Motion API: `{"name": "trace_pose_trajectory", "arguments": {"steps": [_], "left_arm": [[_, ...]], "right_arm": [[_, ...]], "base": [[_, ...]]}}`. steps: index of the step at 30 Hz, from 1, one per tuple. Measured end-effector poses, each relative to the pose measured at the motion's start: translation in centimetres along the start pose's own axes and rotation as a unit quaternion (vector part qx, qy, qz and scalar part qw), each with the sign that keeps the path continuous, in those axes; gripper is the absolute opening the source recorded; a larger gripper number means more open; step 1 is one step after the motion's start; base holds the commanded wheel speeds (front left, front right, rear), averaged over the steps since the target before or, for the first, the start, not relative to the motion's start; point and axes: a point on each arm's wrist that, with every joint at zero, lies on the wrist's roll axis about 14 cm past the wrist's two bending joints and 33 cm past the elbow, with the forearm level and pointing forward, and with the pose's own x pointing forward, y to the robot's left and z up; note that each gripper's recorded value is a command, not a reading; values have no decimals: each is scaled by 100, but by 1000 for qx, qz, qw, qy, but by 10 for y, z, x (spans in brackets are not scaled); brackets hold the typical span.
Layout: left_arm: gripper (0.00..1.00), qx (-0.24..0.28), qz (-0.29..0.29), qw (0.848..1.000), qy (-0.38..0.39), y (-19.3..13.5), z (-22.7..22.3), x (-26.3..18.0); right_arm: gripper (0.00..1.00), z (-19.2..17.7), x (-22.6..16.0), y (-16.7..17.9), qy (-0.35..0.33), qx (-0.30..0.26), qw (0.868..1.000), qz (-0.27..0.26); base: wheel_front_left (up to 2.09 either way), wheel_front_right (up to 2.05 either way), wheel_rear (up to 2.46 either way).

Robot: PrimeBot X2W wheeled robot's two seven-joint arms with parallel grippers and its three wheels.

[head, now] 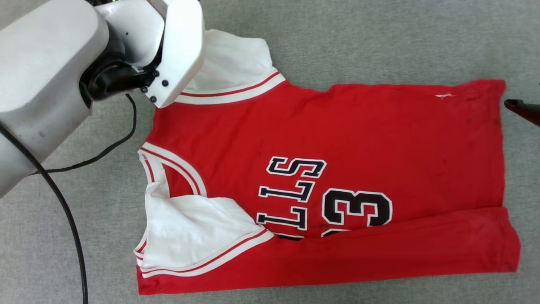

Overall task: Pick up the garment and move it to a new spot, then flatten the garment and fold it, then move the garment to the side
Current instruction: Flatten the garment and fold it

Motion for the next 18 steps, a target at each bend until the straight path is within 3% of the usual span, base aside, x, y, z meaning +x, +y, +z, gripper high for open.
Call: {"name": "trace_pose_trajectory", "arguments": {"steps": [8,15,16,17,18], "left_arm": [[0,-2,-5,1000,2,5,-10,13],[0,-5,3,1000,10,13,-21,16],[0,-5,4,1000,10,13,-22,16],[0,-6,3,1000,8,12,-22,15],[0,-6,3,1000,6,11,-21,14]], "right_arm": [[100,-11,56,23,64,5,997,32],[100,-17,76,29,64,8,997,43],[35,-16,76,28,60,10,997,42],[4,-15,75,28,54,10,998,40],[0,-14,74,27,47,11,998,39]], "base": [[0,0,0],[0,0,0],[0,0,0],[0,0,0],[0,0,0]]}}
